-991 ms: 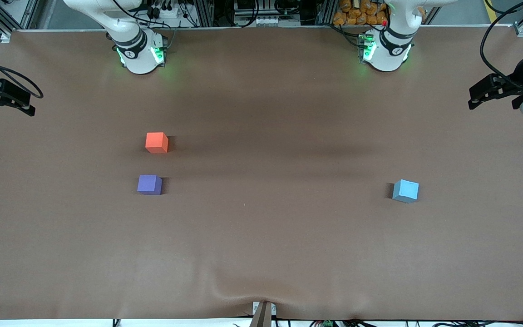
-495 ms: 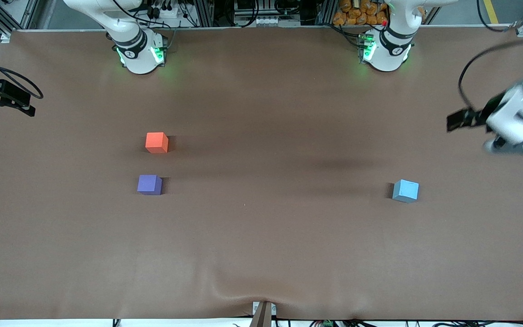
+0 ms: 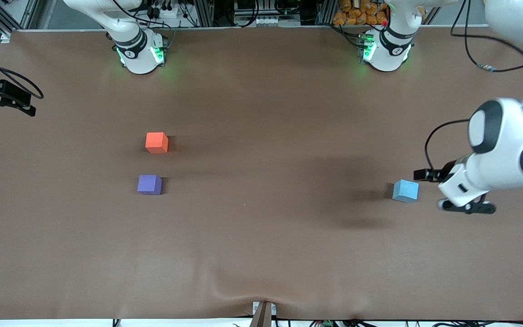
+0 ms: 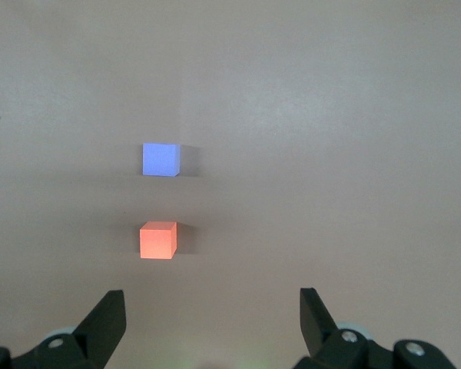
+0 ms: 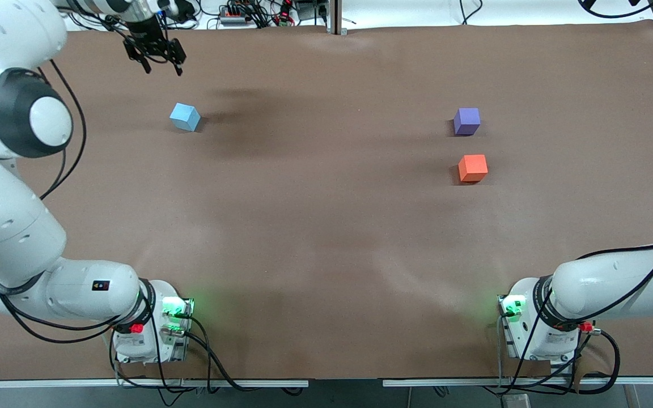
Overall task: Place blue block between orange and purple blocks
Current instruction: 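Grasp the light-blue block with the left gripper, then carry the light-blue block toward the table middle with the left gripper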
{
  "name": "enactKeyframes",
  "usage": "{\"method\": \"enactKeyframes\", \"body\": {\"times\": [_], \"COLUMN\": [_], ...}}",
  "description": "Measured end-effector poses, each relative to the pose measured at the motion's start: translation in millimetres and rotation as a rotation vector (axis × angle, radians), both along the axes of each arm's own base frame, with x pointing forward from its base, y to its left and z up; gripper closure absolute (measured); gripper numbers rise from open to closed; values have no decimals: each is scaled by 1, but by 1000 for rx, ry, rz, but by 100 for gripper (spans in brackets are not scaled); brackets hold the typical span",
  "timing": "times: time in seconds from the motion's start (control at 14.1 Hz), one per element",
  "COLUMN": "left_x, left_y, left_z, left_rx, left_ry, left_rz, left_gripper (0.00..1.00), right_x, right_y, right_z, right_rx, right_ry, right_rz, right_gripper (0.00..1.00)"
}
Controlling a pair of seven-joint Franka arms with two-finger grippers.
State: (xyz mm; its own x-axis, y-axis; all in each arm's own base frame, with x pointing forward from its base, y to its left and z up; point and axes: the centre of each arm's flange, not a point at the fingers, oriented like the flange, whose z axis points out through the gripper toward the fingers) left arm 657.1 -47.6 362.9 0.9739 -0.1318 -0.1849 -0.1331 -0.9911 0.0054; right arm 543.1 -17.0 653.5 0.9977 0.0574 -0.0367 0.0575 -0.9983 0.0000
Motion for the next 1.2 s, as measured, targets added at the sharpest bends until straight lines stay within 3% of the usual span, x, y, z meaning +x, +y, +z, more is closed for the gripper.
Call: {"method": "enactKeyframes", "body": {"times": [0.21,0.57,0.99,1.2], "left_x": [6,-13,-24,-22], "left_y": [-1,1,2,1], "left_z": [-55,-125,-169,-170], "left_rx": [-7,28,25,24], "left_ry": [16,23,65,50], "left_rz": [-52,-98,-101,-104], "left_gripper": [0,0,0,28], "right_x": [0,0,0,0], "right_y": [0,0,0,0], "right_z": [-1,-2,-2,-2], "right_rx": [0,0,0,0], "right_ry": [3,4,5,6], "right_rz": [0,1,0,-1], "right_gripper": [0,0,0,0]}}
